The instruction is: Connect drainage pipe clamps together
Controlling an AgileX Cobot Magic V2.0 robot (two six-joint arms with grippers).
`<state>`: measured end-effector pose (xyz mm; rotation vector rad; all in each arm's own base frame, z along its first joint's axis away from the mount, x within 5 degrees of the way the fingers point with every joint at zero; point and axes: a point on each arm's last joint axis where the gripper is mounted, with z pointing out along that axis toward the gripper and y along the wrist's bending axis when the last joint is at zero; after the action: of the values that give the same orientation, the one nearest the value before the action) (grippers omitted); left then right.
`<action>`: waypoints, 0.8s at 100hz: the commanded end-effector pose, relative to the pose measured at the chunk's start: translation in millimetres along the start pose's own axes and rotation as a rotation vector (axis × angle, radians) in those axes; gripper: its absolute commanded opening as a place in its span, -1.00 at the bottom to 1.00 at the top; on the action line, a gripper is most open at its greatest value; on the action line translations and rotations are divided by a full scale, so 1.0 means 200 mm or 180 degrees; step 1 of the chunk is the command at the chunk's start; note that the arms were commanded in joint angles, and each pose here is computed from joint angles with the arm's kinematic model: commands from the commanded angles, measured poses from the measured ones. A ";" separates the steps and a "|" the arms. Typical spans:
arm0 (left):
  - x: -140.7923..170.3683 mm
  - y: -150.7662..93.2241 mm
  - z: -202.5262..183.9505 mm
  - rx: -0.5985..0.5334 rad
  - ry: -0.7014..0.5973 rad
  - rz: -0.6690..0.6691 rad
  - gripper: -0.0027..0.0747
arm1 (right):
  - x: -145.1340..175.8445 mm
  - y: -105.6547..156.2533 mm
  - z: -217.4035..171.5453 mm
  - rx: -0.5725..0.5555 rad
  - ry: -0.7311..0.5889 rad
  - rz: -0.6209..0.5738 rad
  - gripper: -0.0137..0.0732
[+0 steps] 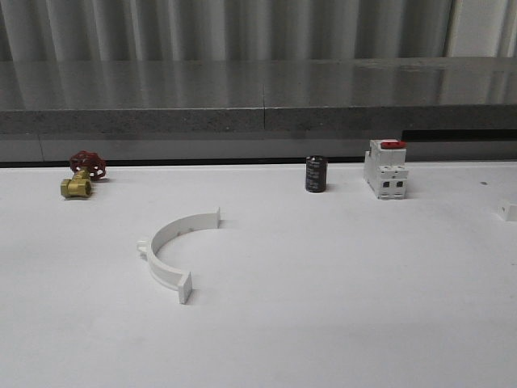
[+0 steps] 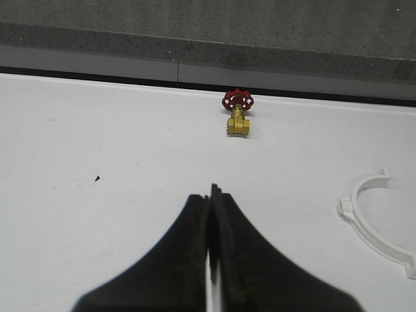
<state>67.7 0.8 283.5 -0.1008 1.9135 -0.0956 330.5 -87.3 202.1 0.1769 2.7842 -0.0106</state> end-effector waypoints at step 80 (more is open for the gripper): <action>-0.07 -0.01 -0.02 0.0066 -0.0282 0.0015 -0.98 | -0.10 -0.03 0.14 -0.0046 -0.0024 -0.0020 -0.40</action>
<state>67.7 0.8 283.5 -0.1008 1.9135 -0.0956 354.6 -93.3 159.3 0.1594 2.8620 0.0221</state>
